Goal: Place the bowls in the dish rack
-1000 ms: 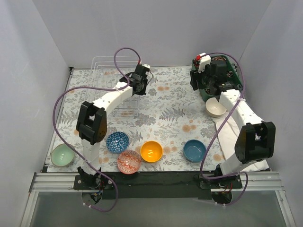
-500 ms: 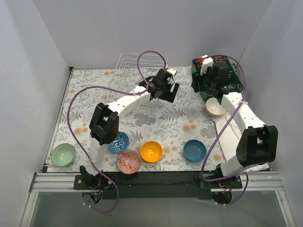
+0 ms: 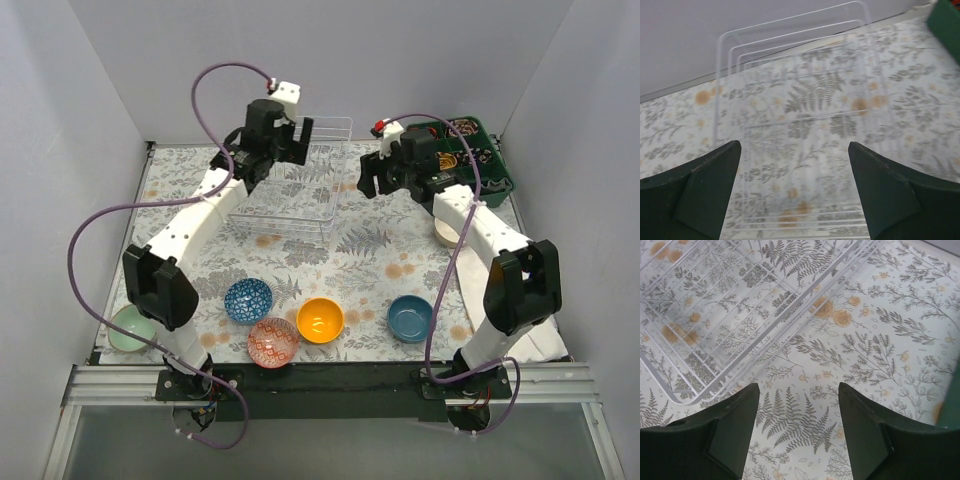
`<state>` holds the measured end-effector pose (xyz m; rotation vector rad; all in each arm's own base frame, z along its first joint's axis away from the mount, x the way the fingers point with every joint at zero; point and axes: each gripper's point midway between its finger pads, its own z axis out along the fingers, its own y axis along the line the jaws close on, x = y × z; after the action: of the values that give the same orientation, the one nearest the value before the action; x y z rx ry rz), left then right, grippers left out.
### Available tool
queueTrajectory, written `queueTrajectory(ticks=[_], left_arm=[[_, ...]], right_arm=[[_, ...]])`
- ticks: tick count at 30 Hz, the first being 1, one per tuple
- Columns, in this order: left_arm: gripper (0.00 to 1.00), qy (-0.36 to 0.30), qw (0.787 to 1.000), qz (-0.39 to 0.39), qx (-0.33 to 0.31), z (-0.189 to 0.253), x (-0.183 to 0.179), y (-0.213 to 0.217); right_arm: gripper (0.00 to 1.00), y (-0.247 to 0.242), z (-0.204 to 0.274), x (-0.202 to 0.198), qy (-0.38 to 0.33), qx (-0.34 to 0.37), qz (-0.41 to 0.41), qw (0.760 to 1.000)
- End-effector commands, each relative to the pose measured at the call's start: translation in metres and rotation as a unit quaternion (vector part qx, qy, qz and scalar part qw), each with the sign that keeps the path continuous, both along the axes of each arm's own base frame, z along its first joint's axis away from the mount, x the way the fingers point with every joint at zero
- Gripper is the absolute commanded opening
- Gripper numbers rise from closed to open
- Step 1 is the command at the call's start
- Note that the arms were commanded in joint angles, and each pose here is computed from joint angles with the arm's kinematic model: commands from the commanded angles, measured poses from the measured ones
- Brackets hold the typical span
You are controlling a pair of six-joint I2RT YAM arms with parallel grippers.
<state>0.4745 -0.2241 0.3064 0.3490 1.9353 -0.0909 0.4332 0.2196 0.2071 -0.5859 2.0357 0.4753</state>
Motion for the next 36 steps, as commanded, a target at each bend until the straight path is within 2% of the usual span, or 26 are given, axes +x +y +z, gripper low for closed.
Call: queueTrajectory(ticks=[1,2,5,11,18,29,32,36], left_arm=[[0.89,0.026,0.996,0.065,0.055,-0.033,0.006,0.071],[0.88,0.041,0.993,0.088,0.060,-0.046,0.010,0.095],[0.86,0.065,0.988,0.124,0.066,-0.066,0.016,0.132],[0.83,0.098,0.980,0.160,0.062,-0.097,0.025,0.166],[0.81,0.130,0.974,0.176,0.065,-0.129,0.033,0.185],[0.75,0.155,0.970,0.180,0.056,-0.167,0.068,0.203],[0.69,0.157,0.970,0.177,0.048,-0.170,0.072,0.206],[0.55,0.165,0.971,0.171,0.038,-0.174,0.072,0.205]], right_arm=[[0.72,0.018,0.014,0.007,0.014,0.039,-0.021,0.999],[0.70,0.025,0.009,0.007,0.023,0.045,-0.024,0.998],[0.70,0.041,0.008,0.011,0.026,0.053,-0.019,0.998],[0.67,0.069,0.005,0.023,0.031,0.063,-0.016,0.997],[0.65,0.083,-0.015,0.032,0.045,0.055,-0.029,0.997],[0.61,0.079,-0.033,0.039,0.060,0.049,-0.066,0.995],[0.60,0.081,-0.035,0.041,0.059,0.047,-0.066,0.995],[0.59,0.083,-0.041,0.041,0.059,0.039,-0.068,0.995]])
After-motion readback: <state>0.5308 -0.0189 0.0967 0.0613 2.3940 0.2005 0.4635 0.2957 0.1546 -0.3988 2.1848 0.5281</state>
